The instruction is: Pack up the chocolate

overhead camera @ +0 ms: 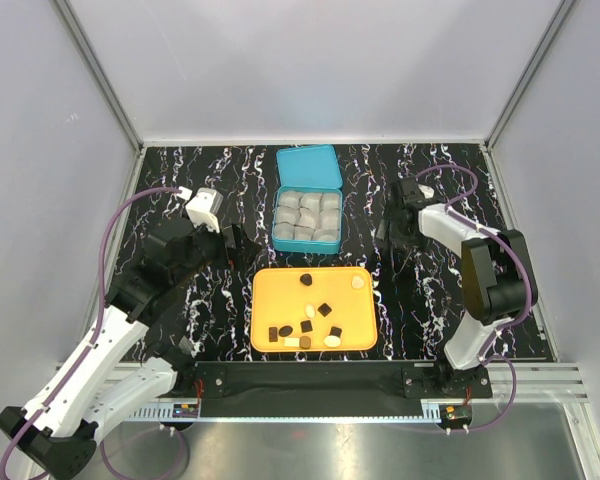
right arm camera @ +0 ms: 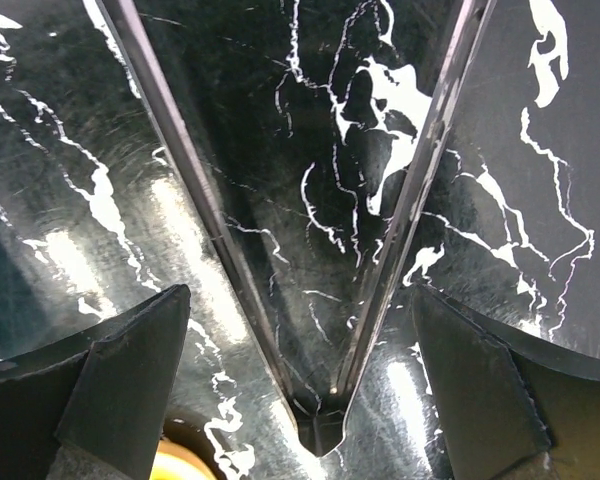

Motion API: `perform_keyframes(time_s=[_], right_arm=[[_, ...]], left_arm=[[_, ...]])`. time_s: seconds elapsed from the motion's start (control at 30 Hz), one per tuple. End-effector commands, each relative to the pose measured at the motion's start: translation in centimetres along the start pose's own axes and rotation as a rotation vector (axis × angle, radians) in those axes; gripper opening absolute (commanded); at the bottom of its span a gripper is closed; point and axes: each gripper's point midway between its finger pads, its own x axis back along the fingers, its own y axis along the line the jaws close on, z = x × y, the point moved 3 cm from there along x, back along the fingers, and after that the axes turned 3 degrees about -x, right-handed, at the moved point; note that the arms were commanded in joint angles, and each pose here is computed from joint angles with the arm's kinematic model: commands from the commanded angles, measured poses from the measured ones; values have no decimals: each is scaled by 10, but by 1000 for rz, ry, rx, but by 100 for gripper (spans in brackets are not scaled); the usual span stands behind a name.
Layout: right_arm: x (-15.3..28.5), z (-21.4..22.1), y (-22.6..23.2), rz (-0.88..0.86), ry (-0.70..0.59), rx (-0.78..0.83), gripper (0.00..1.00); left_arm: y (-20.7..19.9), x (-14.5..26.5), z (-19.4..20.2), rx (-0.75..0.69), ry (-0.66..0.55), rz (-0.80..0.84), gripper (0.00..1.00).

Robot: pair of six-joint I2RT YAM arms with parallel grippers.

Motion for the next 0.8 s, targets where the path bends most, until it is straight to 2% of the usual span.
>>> perform_keyframes(time_s=[0.0,0.43,0.77], right_arm=[[-5,-7,-3,-14,-26,-1,100],[-27,-4,3,-114,2,20,99],[-34,-4,3,-89,37,27,91]], left_arm=[[-2,0,-9,-16,-44,13,99],[-2,-2,-8,-17,-39,15,99],[-1,-1,-8,-19,-43,13,99]])
